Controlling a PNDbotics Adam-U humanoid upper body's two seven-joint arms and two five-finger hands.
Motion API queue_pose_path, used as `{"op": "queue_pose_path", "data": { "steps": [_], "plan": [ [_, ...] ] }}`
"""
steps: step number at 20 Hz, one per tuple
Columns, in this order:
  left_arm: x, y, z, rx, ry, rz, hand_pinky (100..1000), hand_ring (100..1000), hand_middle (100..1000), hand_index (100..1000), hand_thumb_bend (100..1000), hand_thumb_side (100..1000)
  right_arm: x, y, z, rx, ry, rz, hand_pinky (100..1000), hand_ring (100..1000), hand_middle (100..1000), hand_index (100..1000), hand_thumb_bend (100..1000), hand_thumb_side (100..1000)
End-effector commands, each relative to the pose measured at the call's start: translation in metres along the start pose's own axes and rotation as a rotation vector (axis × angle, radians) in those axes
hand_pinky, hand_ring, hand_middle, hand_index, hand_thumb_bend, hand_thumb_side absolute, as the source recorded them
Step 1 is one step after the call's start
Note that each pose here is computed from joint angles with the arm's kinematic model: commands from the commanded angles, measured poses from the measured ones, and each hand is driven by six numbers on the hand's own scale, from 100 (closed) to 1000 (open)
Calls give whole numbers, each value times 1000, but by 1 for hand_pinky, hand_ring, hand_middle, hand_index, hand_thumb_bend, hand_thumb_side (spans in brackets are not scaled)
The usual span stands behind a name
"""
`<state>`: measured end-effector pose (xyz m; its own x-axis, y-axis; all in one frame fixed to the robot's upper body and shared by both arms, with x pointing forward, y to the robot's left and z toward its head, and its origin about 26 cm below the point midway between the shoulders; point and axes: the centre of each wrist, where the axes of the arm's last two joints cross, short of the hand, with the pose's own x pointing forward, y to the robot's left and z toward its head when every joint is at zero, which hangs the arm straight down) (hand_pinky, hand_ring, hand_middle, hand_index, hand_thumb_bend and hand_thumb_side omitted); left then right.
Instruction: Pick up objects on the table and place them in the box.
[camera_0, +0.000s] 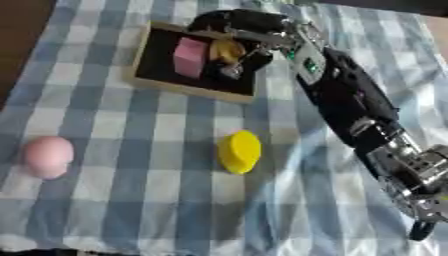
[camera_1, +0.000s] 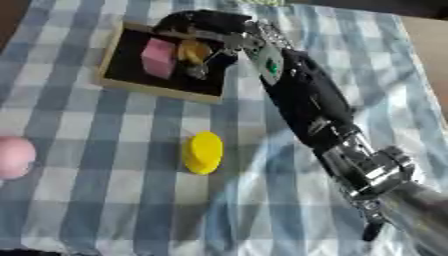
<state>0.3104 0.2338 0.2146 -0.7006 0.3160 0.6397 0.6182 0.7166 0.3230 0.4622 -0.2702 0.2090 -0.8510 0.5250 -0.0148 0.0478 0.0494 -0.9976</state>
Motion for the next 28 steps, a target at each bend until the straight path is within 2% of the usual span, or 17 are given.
{"op": "queue_pose_path", "data": {
  "steps": [1,6,9,12,13,14,15,21,22,28],
  "plan": [
    [6,-1,-4,-17,-17,-10,798,960,824,843,100,568,4,-28,2,73,-169,87,1000,1000,793,1000,100,205],
    [6,0,-3,-13,-13,-12,798,960,824,843,100,569,14,-65,16,-60,-265,79,1000,1000,693,1000,100,240],
    [7,1,-2,-8,-10,-17,798,960,824,843,100,569,22,-83,29,-107,-307,77,1000,1000,690,1000,100,244],
    [7,1,-2,-6,-9,-18,798,960,824,843,100,569,26,-92,33,-106,-320,54,1000,1000,690,1000,100,244],
    [7,1,-2,-6,-9,-19,798,960,824,843,100,569,27,-93,34,-103,-323,48,1000,1000,690,1000,100,244],
    [8,3,0,0,1,-29,799,960,824,843,100,570,27,-95,38,-107,-325,49,995,1000,608,1000,100,226],
    [9,5,4,9,11,-43,799,960,824,843,100,570,29,-95,44,-110,-332,56,988,1000,590,1000,100,226],
    [9,6,6,21,19,-59,799,961,824,843,100,570,41,-97,86,-145,-363,95,983,1000,584,1000,100,225],
    [9,6,6,21,20,-61,798,962,825,843,100,571,45,-99,90,-146,-369,94,967,1000,546,997,100,221],
    [12,11,11,50,26,-95,798,962,826,843,100,572,68,-84,103,-110,-440,69,956,1000,581,984,100,206]
  ]
}}
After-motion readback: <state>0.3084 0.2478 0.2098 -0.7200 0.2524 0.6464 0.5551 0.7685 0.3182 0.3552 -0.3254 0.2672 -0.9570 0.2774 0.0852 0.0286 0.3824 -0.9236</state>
